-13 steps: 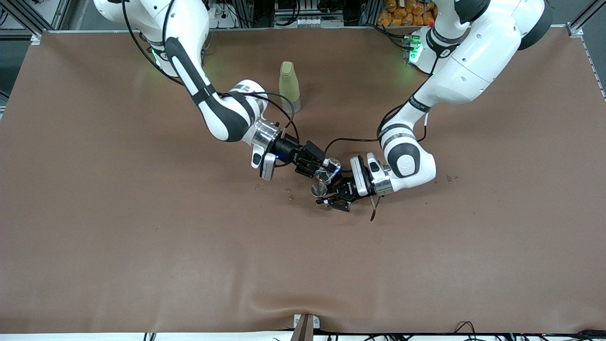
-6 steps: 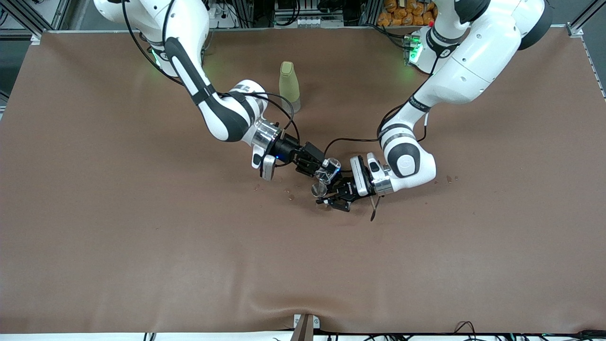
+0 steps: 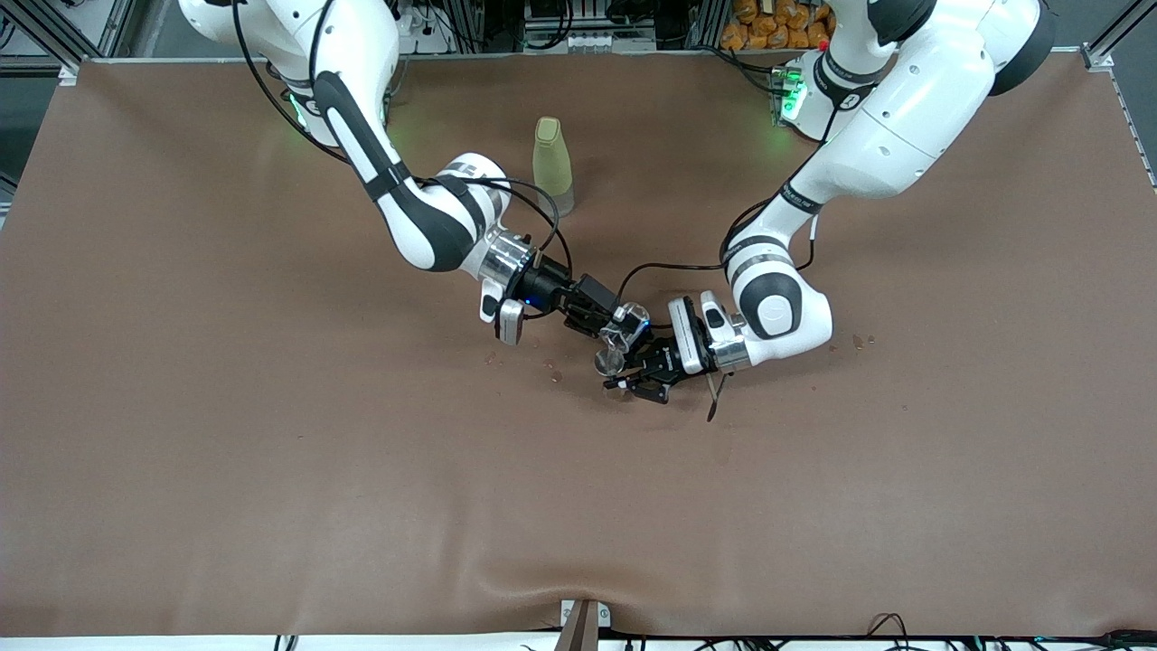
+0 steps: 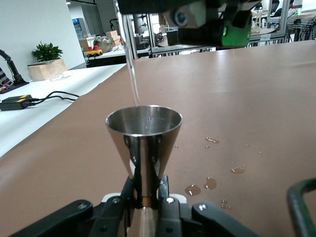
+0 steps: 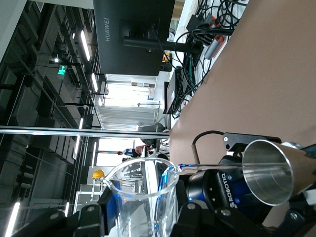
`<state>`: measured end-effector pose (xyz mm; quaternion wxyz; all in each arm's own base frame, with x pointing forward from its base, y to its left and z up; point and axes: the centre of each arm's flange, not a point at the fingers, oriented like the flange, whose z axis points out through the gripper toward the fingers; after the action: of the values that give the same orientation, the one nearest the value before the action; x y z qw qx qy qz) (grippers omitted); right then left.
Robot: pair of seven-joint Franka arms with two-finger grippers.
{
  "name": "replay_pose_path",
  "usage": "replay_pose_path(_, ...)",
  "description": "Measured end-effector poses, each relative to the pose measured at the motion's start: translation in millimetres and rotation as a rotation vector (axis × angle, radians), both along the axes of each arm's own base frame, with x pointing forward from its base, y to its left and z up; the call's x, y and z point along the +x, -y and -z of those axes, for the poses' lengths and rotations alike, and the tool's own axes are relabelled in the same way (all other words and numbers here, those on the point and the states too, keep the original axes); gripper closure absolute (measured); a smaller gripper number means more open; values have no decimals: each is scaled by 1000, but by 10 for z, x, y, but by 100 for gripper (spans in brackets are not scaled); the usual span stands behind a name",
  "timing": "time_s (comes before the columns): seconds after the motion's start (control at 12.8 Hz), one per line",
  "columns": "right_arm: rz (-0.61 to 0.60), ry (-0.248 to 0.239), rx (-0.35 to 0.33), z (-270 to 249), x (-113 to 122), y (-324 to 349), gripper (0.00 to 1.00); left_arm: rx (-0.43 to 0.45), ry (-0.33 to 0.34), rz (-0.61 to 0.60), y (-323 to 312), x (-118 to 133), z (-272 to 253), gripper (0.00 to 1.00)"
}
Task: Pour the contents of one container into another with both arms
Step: 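Tilt the beaker with the right gripper, pouring liquid into the jigger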
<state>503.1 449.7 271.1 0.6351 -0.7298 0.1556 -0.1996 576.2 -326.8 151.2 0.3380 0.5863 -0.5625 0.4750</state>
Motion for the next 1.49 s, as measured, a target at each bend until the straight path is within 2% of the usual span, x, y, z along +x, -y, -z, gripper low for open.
replay_pose_path(0.31, 6, -26, 13, 1, 11, 13, 50, 1, -1, 0, -1, -6, 6, 79)
replay_pose_path(0.7, 7, -35, 10, 43, 7, 17, 50, 1, -3, 1, -3, -10, 11, 79)
replay_pose_path(1.33, 16, -111, 39, 137, -2, 20, 50, 2, -6, -6, -49, 2, 22, 79)
replay_pose_path(1.49, 18, -115, 43, 131, 4, 19, 50, 2, -6, -6, -45, -1, 22, 79)
